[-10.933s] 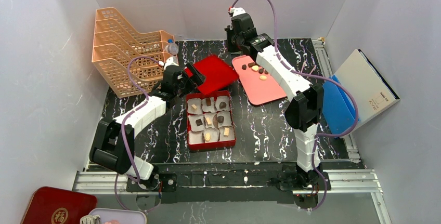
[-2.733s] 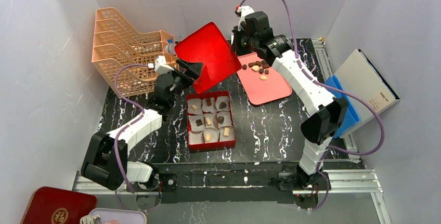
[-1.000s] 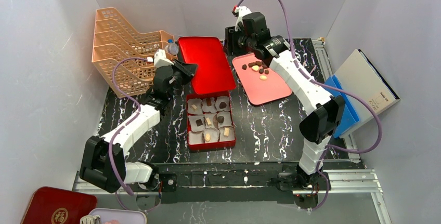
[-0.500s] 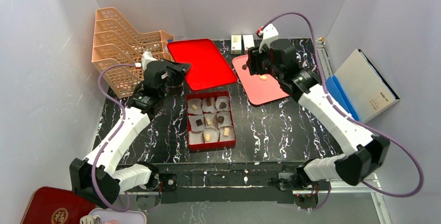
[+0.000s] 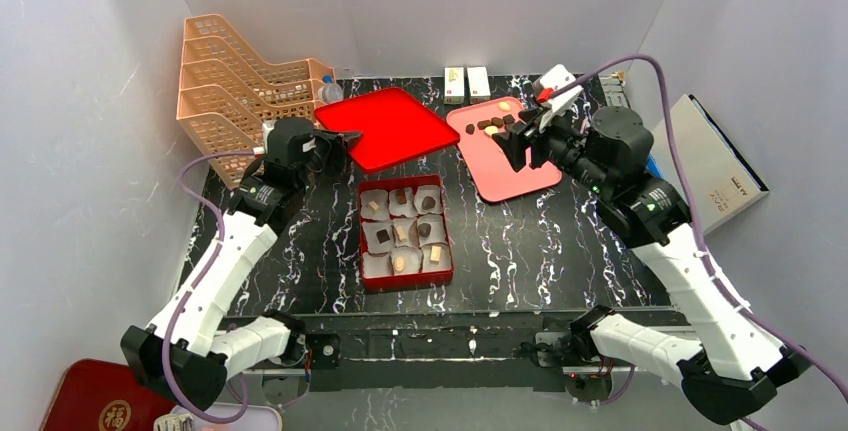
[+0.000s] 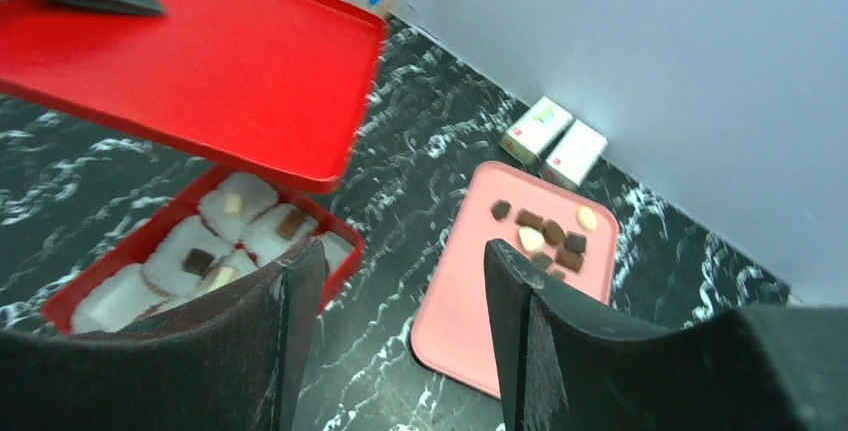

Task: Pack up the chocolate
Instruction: Pick up the box lid from the center of the board.

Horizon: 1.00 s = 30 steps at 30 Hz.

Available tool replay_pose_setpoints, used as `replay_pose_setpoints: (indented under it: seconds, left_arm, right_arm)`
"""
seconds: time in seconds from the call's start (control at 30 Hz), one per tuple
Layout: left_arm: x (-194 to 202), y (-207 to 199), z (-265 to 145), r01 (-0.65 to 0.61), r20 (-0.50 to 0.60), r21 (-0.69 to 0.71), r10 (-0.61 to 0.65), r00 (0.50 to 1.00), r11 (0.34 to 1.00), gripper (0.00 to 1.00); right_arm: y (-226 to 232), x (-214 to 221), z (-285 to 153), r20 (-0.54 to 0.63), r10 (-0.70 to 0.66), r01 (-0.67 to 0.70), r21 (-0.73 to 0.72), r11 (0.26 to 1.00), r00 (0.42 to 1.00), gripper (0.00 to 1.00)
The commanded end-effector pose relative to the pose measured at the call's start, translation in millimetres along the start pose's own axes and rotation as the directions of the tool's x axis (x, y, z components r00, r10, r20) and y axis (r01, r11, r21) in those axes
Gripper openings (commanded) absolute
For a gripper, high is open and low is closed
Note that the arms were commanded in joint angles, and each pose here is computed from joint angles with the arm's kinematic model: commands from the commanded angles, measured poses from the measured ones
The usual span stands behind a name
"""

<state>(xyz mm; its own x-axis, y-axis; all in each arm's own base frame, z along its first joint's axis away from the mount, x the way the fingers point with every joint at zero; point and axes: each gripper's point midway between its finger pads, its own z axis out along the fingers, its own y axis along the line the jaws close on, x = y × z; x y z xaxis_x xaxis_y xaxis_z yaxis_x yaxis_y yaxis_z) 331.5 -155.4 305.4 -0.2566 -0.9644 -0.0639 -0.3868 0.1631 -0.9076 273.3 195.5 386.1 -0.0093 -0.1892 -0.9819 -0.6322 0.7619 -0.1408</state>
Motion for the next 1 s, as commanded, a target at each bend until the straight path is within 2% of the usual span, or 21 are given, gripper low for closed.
replay_pose_setpoints:
  seconds: [0.0,0.23,0.4,0.63,0.97]
  left_arm:
    - [15,-12,-2,0.043,-0.078,-0.025,-0.045,0.996,0.999,0.0]
    - [44,-7,17,-0.017,-0.215,-0.081,-0.001,0.977,0.997,0.0]
    - [68,-9,28,-0.085,-0.341,-0.092,0.049,0.939,0.992,0.0]
    - [89,-11,38,-0.148,-0.462,-0.094,0.088,0.883,0.985,0.0]
    - [103,-12,49,-0.206,-0.542,-0.103,0.119,0.832,0.973,0.0]
  right_arm:
    - [33,-21,-21,0.018,-0.057,0.059,-0.21,0.976,0.998,0.68]
    - [56,-23,-41,0.013,-0.087,0.087,-0.337,0.937,0.996,0.68]
    - [67,-17,-38,-0.008,-0.099,0.087,-0.401,0.912,0.995,0.67]
    - [67,-9,-29,-0.034,-0.13,0.104,-0.416,0.903,0.991,0.66]
    - [78,5,-14,-0.06,-0.146,0.103,-0.451,0.887,0.987,0.65]
